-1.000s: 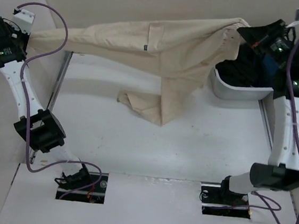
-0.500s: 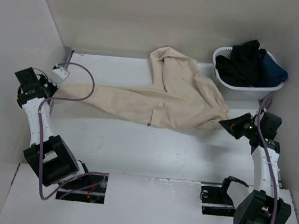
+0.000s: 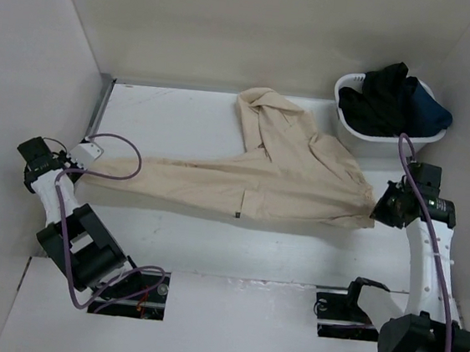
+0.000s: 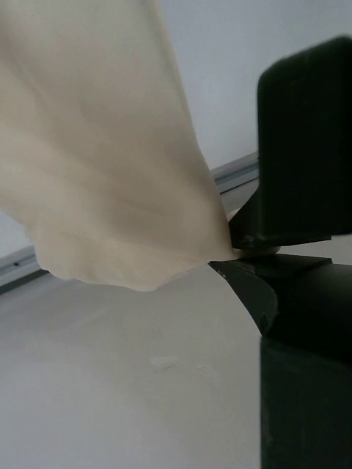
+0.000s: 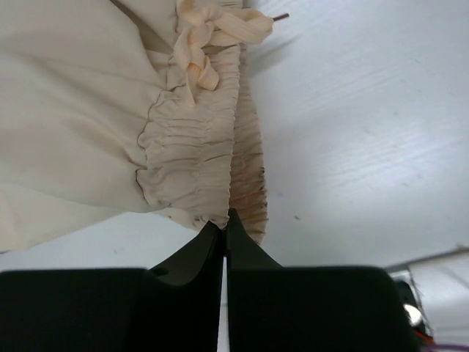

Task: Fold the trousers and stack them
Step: Flatten the trousers out

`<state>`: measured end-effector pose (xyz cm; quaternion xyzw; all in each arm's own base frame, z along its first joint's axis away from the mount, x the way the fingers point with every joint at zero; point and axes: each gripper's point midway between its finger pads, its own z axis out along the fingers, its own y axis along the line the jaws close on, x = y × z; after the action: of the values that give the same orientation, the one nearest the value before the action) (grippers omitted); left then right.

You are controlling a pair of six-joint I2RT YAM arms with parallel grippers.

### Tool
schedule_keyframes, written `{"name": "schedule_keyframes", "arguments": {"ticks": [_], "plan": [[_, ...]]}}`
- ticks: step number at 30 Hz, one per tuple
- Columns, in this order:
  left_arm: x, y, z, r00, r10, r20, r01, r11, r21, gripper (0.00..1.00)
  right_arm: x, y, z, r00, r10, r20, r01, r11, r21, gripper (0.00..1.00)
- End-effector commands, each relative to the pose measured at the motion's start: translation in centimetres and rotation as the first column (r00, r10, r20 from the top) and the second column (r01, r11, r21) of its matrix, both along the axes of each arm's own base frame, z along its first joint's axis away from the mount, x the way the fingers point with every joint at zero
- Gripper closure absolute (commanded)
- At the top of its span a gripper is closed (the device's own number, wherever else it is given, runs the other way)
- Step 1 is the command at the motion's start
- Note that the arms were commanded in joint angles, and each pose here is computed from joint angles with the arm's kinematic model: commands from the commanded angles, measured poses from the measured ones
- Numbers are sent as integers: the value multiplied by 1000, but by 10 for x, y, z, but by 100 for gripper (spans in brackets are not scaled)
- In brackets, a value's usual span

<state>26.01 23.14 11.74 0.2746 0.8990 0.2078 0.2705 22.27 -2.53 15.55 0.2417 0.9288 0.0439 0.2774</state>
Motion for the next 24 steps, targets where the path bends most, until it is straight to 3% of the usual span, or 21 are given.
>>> {"name": "schedule_keyframes", "arguments": {"ticks": [1,4,7,13,14,16,19,21,24], "plan": [[5,25,20,999,-7,43,4,997,71,97,-35,-19,25,997,8,-80,-20,990,-140,97],[0,17,15,999,-42,1,42,998,42,97,-57,-28,25,981,26,-192,-67,975,-212,94],[-15,-10,-4,994,-78,-81,72,995,-69,95,-69,-29,1,947,45,-319,-120,968,-219,88],[-42,-33,-26,979,-68,-190,38,987,-157,95,-82,-48,0,912,11,-409,-155,935,-319,83],[-47,-33,-27,977,-61,-202,29,987,-159,95,-82,-48,-1,908,11,-419,-159,934,-319,77],[-58,-37,-32,967,-67,-245,26,986,-168,91,-80,-47,-1,901,21,-434,-176,930,-321,55],[-78,-44,-37,936,-117,-332,62,983,-171,75,-73,-48,5,906,36,-421,-195,920,-341,27],[-97,-41,-36,906,-122,-406,65,986,-151,63,-68,-53,20,922,22,-385,-181,906,-382,23],[-120,-21,-22,866,-96,-491,62,994,-86,56,-45,-50,58,972,33,-234,-127,909,-398,25]]}}
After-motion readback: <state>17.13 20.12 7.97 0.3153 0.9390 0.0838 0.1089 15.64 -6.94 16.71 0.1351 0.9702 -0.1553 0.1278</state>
